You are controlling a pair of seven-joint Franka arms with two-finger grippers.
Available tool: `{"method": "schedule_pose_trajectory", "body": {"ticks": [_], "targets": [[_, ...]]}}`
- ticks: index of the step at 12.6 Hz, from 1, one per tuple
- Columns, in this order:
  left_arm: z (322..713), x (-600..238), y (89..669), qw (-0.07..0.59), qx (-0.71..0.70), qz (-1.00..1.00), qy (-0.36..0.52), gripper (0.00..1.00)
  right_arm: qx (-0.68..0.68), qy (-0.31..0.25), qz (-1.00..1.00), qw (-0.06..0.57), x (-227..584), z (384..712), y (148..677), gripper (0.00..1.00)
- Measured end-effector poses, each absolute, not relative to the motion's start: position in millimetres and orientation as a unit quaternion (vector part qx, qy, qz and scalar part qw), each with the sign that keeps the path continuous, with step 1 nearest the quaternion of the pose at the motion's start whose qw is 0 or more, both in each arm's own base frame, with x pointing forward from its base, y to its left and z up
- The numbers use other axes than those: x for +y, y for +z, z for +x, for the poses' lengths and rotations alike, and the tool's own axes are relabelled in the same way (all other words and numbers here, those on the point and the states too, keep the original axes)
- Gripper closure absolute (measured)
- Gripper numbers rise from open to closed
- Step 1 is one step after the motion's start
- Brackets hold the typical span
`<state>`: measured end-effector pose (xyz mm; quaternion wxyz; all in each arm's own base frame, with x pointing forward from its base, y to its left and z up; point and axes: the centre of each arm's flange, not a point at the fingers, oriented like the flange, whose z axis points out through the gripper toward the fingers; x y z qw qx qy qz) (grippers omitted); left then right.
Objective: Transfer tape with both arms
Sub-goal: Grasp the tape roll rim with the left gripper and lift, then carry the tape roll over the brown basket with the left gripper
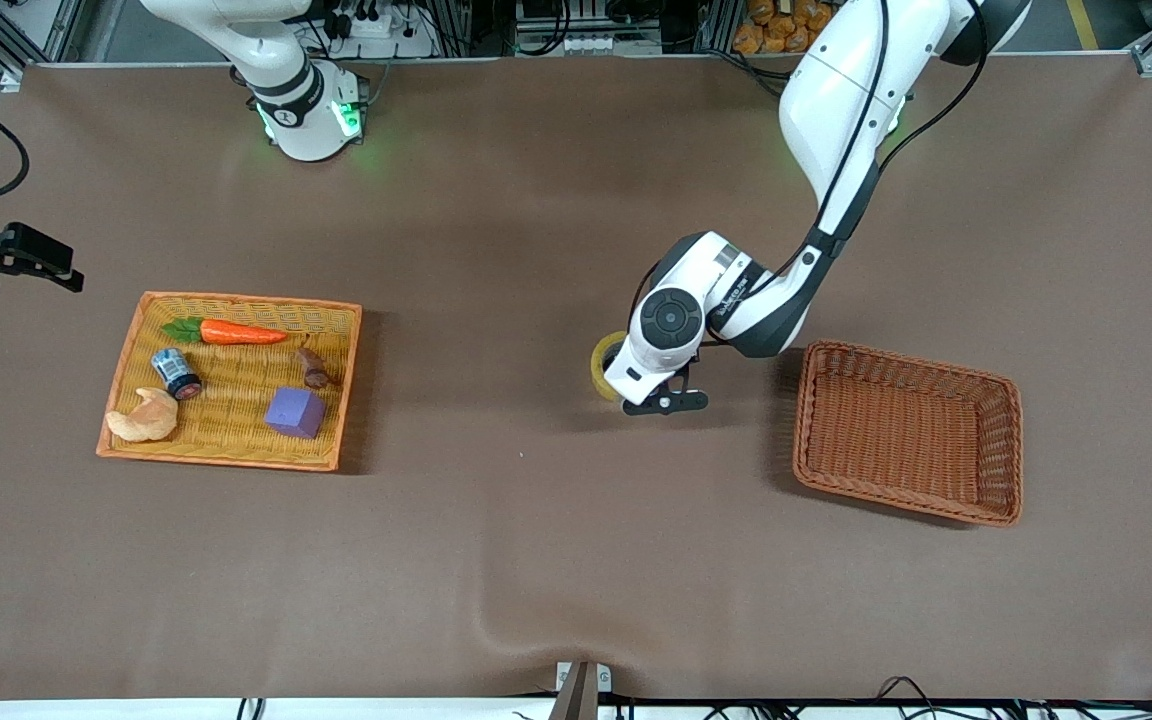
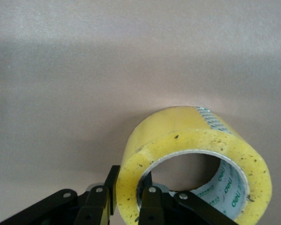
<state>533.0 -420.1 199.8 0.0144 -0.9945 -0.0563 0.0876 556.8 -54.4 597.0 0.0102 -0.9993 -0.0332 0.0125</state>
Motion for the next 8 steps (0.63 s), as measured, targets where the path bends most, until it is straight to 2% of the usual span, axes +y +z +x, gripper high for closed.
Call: {"method": "schedule_pose_trajectory", "body": {"ticks": [4,8], "targets": [[558.8,-408.6,271.2,-0.007,-0.132,-0.99,0.047,0.78,-0.007,0.017,-1.0,0.01,-54.3,555.8,596.6,0.0],[608.4,-314.6,335.0,-0.005,-0.21,-0.977,0.034,0.78,-0.002,0.02,-1.0,0.01,-54.0,555.2,596.3,0.0]]}}
